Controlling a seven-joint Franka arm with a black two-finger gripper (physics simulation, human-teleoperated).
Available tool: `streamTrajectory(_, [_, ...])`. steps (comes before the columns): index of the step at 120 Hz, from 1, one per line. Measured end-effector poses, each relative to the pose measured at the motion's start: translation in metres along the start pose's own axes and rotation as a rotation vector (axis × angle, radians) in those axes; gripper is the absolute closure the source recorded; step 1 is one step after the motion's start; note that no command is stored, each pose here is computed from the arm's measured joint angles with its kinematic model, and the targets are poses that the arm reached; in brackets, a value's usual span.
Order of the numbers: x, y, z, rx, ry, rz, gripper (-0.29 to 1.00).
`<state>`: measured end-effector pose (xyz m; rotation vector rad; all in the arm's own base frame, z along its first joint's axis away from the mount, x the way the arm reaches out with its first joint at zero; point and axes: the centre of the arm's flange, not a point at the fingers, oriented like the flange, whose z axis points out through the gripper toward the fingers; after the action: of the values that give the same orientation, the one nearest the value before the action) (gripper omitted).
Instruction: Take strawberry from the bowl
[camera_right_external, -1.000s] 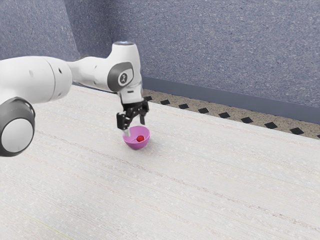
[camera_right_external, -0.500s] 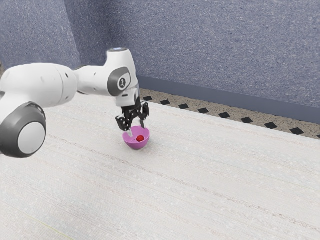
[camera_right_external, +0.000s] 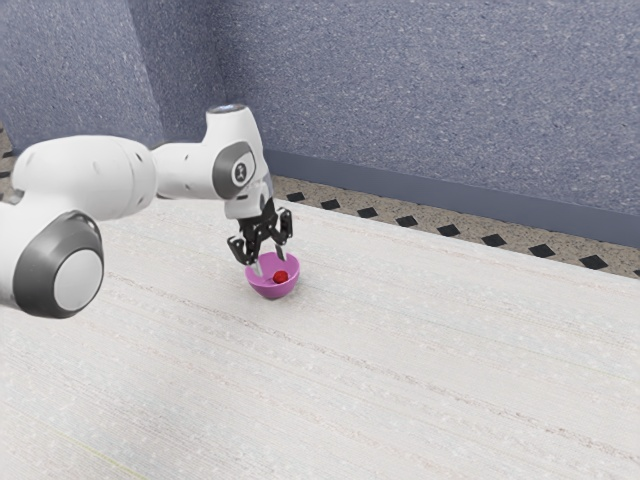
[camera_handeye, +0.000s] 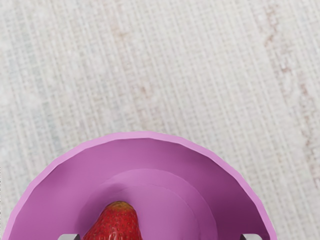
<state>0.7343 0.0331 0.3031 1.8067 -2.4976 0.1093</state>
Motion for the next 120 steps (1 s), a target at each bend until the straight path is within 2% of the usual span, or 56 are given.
streamTrajectory(20, [-0.001,-0.008,0.003,0.021,-0.005,0.023,0.30])
streamTrajectory(120, [-0.015,-0.011,0.033,0.039,0.010,0.039,0.30])
